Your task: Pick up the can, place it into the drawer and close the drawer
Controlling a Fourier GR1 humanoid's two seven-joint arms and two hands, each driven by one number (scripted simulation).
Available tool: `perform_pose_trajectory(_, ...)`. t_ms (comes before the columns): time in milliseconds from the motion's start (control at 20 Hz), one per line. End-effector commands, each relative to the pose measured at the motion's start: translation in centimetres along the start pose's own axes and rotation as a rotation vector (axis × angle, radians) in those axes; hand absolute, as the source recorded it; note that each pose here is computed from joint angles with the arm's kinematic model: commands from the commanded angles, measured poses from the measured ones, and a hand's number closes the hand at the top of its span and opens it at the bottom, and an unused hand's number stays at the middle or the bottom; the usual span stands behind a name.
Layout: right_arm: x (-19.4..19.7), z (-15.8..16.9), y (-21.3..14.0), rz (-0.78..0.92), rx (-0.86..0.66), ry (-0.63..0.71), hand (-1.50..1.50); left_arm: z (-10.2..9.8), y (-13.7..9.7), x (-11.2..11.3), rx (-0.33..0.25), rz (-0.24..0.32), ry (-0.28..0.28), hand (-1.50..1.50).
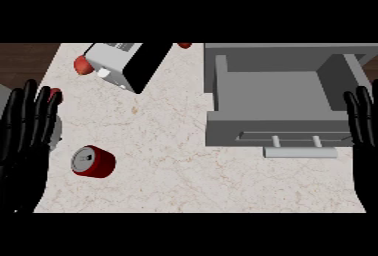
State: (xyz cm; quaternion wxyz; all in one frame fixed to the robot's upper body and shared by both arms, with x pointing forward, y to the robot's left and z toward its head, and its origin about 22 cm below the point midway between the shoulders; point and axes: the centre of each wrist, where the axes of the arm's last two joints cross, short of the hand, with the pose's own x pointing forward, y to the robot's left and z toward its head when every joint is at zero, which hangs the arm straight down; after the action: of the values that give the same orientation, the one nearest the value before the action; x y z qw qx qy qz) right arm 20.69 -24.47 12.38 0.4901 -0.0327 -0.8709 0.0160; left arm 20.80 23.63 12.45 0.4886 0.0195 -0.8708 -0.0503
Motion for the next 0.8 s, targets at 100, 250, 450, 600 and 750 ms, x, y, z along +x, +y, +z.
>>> perform_pose_trajectory(100,0.0,0.5,-0.1,0.009,0.024,0.002,-1.5,0.8,0.8,0.4,-0.273,0.167,-0.029,-1.5)
perform_pose_trajectory(250,-0.4,-0.5,-0.5,0.055,0.017,-0.023,-1.5,1.4,0.5,0.9,-0.529,0.339,-0.092,-1.5)
perform_pose_trajectory(450,-0.7,1.8,-0.4,0.054,-0.045,0.313,-1.5,4.0,6.1,-1.7,-0.499,0.154,0.316,-1.5)
perform_pose_trajectory(600,-0.9,1.9,-0.4,0.053,-0.046,0.347,-1.5,4.3,8.6,-0.1,-0.528,0.148,0.324,-1.5)
perform_pose_trajectory(750,-1.3,3.2,-2.5,0.068,-0.046,0.327,-1.5,3.3,8.8,1.5,-0.519,0.142,0.325,-1.5)
